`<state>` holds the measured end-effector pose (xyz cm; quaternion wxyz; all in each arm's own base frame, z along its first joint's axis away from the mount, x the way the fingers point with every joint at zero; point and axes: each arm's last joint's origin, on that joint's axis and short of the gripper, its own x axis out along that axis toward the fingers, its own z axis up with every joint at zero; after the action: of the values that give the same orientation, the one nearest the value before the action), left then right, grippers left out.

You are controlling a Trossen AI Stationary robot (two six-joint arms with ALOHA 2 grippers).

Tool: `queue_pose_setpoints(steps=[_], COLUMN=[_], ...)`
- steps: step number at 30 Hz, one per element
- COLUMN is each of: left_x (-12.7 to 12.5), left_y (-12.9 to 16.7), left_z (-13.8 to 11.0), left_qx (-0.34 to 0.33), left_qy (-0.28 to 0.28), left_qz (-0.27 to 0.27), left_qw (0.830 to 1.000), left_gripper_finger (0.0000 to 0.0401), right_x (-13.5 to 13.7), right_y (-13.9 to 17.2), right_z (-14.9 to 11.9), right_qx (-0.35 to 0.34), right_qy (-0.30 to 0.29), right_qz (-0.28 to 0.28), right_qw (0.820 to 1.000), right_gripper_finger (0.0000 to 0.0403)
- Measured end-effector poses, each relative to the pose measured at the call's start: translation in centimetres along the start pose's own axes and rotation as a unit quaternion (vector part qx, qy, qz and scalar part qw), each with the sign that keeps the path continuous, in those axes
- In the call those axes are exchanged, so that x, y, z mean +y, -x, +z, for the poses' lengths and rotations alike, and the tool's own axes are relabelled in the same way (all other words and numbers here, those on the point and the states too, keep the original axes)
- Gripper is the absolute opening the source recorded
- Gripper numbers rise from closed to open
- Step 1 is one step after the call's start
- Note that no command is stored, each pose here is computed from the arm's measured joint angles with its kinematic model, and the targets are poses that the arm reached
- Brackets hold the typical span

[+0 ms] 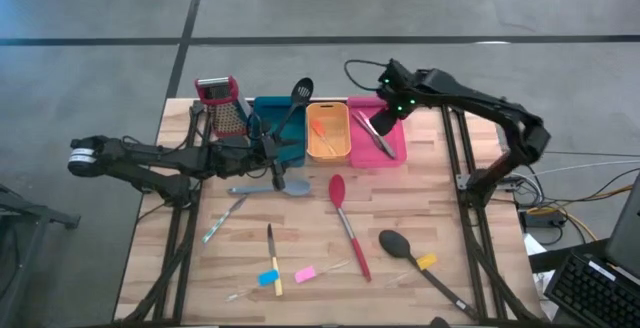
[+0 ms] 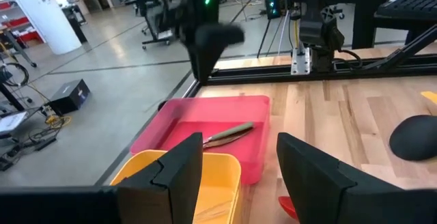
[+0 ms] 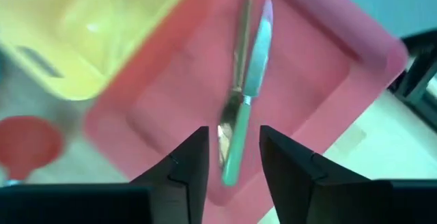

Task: Pick & Place Kitchen Items
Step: Put the blue serving spoon into the blue bin

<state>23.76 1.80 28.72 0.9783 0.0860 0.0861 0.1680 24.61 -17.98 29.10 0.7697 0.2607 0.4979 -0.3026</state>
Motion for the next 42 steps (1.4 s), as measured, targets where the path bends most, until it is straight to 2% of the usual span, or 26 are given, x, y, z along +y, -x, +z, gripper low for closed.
queue_pose_setpoints(steps=[7,13,19,21,23,29,35,42], left_x=[-0.1,-0.2,-0.3,-0.3,-0.3,0.1,0.6,0.8], left_y=[0.0,0.0,0.0,0.0,0.2,1.2,2.0,2.6], left_z=[-0.5,-1.3,-2.0,-2.1,-2.0,-2.1,-2.4,-3.7], left_qx=[0.007,0.018,0.031,0.047,0.094,0.252,0.321,0.383], left_qy=[0.010,0.014,0.010,-0.011,-0.025,-0.032,-0.061,-0.069], left_qz=[-0.001,-0.002,-0.004,-0.007,-0.014,-0.020,-0.005,-0.001], left_qw=[1.000,1.000,0.999,0.999,0.995,0.967,0.945,0.921], left_gripper_finger=[0.0193,0.0193,0.0193,0.0193,0.0193,0.0193,0.0193,0.0193], right_x=[2.6,5.0,7.2,8.0,8.8,10.9,12.0,13.2], right_y=[5.8,9.5,11.5,11.7,11.7,10.8,8.6,4.9], right_z=[-2.4,-5.1,-7.4,-8.1,-8.7,-11.1,-13.6,-15.7], right_qx=[-0.081,-0.128,-0.177,-0.188,-0.195,-0.204,-0.214,-0.233], right_qy=[0.050,0.095,0.146,0.162,0.181,0.232,0.242,0.251], right_qz=[0.043,0.084,0.049,0.028,0.016,-0.016,-0.066,-0.044], right_qw=[0.995,0.984,0.972,0.968,0.964,0.951,0.944,0.938], right_gripper_finger=[0.0073,0.0036,0.0011,0.0010,0.0012,0.0009,0.0009,0.0008])
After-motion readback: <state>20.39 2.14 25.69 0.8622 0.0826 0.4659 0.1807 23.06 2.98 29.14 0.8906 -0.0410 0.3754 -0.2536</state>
